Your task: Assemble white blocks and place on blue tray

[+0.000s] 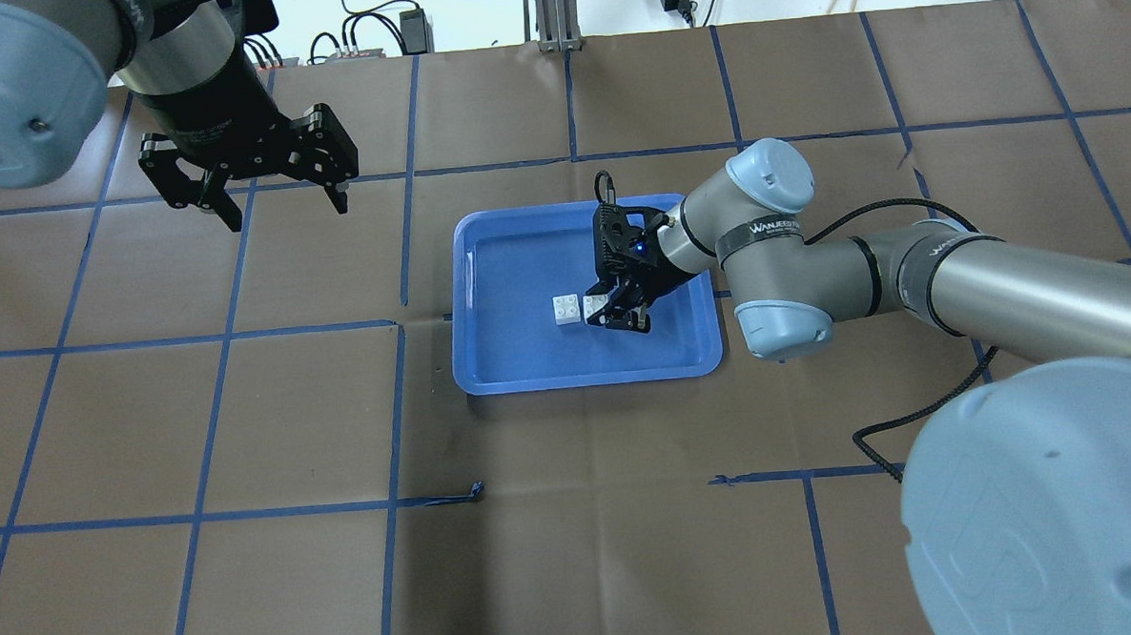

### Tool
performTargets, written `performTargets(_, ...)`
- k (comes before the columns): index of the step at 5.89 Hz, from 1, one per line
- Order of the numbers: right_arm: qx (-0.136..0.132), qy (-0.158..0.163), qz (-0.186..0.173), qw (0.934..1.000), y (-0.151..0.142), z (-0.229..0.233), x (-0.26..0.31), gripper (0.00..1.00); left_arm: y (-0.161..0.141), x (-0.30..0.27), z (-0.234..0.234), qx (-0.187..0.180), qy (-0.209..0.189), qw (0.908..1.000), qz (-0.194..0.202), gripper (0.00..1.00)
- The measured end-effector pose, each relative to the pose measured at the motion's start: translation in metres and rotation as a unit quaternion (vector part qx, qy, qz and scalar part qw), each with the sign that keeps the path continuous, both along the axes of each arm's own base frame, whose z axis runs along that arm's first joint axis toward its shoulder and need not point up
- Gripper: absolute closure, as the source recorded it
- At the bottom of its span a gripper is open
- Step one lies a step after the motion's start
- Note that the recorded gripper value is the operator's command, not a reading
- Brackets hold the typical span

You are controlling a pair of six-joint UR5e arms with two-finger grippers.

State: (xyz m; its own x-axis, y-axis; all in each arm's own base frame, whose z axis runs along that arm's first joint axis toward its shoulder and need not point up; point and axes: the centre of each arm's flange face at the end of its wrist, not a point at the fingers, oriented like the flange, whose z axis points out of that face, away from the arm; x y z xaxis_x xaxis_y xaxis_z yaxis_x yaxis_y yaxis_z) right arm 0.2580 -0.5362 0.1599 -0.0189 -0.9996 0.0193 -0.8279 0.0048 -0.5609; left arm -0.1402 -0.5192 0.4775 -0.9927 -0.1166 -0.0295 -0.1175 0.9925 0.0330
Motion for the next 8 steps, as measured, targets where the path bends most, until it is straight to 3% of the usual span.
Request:
performTargets(4, -0.007, -0.005, -0.020, 0.9998, -0.0028, 0.0037, 0.0008, 0.60, -0.0044, 0.0002, -0.0029, -0.001, 0.003, 1.0000, 0.000, 0.01)
performTargets(8, 0.006, -0.017, -0.037, 0.9991, -0.0030, 0.0017, 0.0036, 0.60, -0.0061, 0.0003, -0.0044, -0.001, 0.004, 1.0000, 0.000, 0.01)
